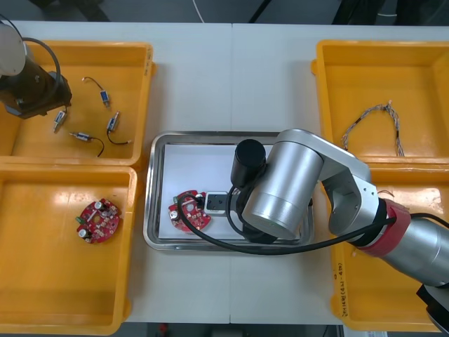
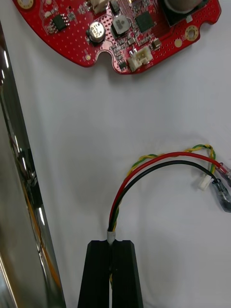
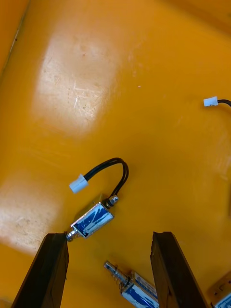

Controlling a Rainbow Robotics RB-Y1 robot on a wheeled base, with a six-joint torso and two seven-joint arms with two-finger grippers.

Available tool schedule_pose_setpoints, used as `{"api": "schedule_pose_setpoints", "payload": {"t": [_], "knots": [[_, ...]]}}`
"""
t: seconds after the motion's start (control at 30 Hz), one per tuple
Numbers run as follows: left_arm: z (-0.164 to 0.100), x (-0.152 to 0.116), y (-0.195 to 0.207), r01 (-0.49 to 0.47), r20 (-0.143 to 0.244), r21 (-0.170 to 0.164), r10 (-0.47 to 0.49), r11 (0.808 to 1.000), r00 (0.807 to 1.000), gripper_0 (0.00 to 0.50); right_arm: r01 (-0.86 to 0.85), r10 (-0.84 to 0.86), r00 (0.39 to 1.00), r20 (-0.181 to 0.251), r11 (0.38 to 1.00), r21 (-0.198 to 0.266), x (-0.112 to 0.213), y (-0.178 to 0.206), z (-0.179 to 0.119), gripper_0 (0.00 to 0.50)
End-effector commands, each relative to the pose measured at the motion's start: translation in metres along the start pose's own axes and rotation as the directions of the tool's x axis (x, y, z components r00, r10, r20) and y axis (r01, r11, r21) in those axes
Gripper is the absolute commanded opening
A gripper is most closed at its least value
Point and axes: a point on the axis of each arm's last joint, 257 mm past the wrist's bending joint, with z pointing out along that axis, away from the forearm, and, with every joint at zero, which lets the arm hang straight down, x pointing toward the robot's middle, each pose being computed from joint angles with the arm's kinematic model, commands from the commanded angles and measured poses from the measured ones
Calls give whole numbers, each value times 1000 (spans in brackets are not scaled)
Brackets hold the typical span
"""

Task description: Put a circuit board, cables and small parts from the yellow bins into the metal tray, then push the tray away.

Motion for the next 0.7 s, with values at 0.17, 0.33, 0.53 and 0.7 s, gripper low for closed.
{"api": "schedule_pose_setpoints", "payload": {"t": [0.17,0.33,0.53,0.7], "knots": [[-5,-28,-23,-255,85,32,251,966,964,500,5,-5,1000,30,1000,-11,-17,14,0,438],[3,-26,-19,-283,80,36,280,958,957,500,10,-9,999,31,1000,-8,-17,13,-1,500],[18,-20,-18,-290,78,41,286,956,955,500,10,-10,1000,22,1000,14,-14,8,-1,500],[33,-16,-17,-276,85,54,270,960,959,500,-13,12,1000,27,1000,27,-13,-2,-6,500]]}}
